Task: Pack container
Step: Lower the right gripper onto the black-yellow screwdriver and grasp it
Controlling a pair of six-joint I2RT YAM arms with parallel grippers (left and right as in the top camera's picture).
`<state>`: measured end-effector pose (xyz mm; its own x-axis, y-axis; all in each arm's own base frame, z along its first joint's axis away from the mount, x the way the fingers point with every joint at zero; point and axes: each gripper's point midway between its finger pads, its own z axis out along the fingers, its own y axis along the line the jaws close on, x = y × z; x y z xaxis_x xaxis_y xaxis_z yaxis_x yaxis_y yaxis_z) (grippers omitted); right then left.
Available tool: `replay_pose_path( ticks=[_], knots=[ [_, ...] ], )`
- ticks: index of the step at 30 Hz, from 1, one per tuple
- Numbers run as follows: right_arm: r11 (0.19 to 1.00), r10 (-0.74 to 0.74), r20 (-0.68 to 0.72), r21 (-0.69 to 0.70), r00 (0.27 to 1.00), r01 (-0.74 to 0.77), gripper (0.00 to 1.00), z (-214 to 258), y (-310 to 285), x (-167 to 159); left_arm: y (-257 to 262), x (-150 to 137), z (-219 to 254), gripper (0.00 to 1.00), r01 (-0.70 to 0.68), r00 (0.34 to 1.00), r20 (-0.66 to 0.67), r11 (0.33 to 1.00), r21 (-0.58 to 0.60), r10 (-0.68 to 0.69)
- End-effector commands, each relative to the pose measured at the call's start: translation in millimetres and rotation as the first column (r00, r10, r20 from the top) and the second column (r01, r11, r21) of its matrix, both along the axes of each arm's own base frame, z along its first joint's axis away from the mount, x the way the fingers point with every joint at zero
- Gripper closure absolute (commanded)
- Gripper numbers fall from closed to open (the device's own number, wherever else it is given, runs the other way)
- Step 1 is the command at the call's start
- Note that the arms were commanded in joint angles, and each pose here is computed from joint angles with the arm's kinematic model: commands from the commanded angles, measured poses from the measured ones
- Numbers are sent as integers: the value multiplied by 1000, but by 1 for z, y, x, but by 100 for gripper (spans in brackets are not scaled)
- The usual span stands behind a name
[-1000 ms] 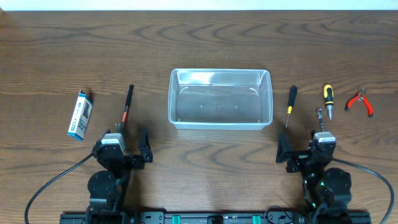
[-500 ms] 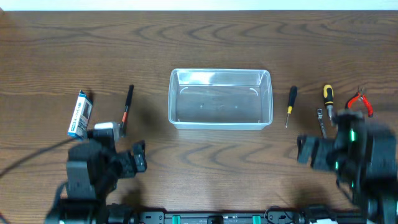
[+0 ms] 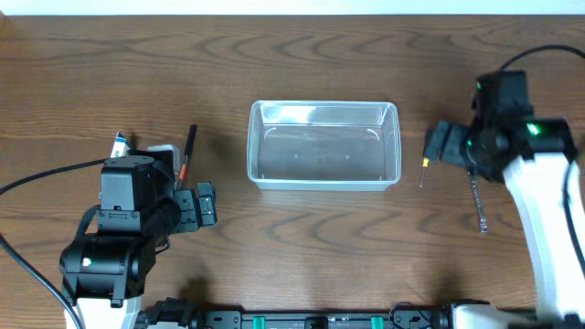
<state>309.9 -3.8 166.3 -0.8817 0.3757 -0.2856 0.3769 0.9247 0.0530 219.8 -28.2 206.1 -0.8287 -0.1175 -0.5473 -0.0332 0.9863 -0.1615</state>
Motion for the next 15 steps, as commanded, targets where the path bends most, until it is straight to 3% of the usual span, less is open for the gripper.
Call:
replay_pose_path(
  ticks=[1,9,15],
  knots=[
    [996,-89,-51,3,995,89,1,-25,-6,16,-3,1,8,2,17,1000,18,1000,-6,-17],
    [996,-86,-159,-5,984,86,1,-95,-5,45,-3,1,8,2,17,1000,18,1000,-7,-17],
    [998,-65,-149,-7,987,65,1,-127,-5,67,-3,1,8,2,17,1000,17,1000,-6,-17]
  ],
)
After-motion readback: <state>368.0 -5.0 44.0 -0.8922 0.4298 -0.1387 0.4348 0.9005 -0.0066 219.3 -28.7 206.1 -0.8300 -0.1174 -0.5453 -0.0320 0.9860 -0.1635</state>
